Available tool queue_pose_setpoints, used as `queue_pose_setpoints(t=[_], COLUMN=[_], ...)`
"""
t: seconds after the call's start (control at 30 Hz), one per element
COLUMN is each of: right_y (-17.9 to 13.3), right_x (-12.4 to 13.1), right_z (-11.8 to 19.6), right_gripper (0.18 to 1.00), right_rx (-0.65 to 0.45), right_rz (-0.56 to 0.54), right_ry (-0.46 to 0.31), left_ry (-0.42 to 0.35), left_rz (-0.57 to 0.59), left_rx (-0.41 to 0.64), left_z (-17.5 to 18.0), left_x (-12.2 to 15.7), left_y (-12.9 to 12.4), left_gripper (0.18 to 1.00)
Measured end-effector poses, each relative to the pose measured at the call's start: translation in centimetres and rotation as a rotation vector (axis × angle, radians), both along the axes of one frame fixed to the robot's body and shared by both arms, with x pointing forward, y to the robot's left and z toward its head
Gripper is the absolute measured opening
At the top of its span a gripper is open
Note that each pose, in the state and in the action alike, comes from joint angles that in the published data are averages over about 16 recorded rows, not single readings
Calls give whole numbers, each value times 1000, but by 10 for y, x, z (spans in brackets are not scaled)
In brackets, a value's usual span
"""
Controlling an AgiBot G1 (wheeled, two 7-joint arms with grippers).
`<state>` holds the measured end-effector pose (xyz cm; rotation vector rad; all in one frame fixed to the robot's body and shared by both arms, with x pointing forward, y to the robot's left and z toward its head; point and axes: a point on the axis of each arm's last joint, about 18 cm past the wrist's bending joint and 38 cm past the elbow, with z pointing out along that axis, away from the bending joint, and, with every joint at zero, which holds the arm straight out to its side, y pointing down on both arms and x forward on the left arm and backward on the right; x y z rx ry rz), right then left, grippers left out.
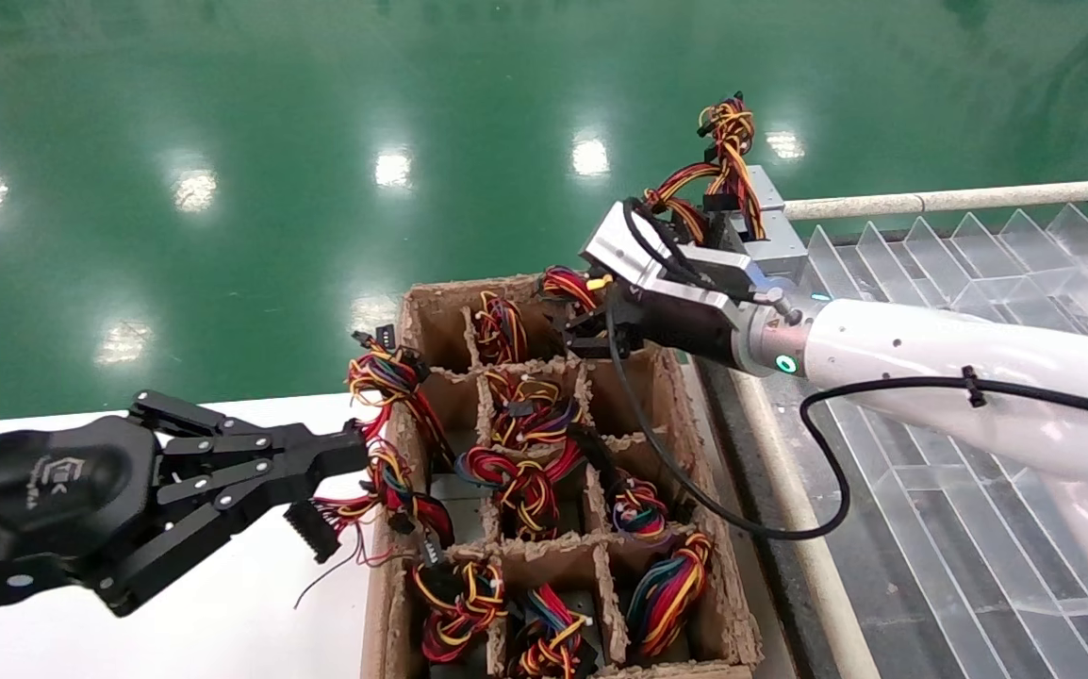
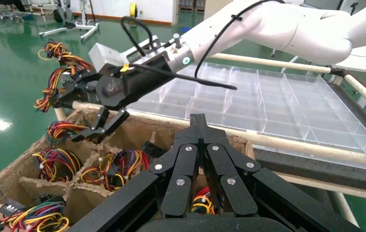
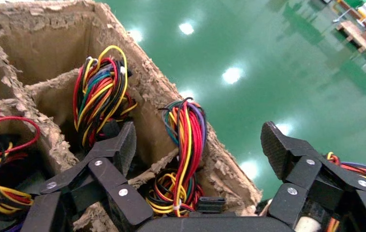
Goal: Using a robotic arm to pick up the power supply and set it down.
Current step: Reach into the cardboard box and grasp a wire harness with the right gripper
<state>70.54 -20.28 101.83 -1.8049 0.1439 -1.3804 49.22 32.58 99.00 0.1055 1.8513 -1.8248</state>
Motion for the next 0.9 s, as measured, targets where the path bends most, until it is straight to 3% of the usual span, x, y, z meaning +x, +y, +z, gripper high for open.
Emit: queue_pose_setpoints(t=[0.33, 0.9], right_y=[5, 7], right_x=[12, 16], right_z=[-5, -10], right_gripper=[851, 450], right_rx=[-8, -13], right_rz=[-25, -15], right_ry=[9, 33], left_ry=[0, 0], left_rz=[0, 0], left_rx=[0, 0], left_z=[0, 0], left_x=[0, 0], left_y=[0, 0], left_gripper=[191, 191])
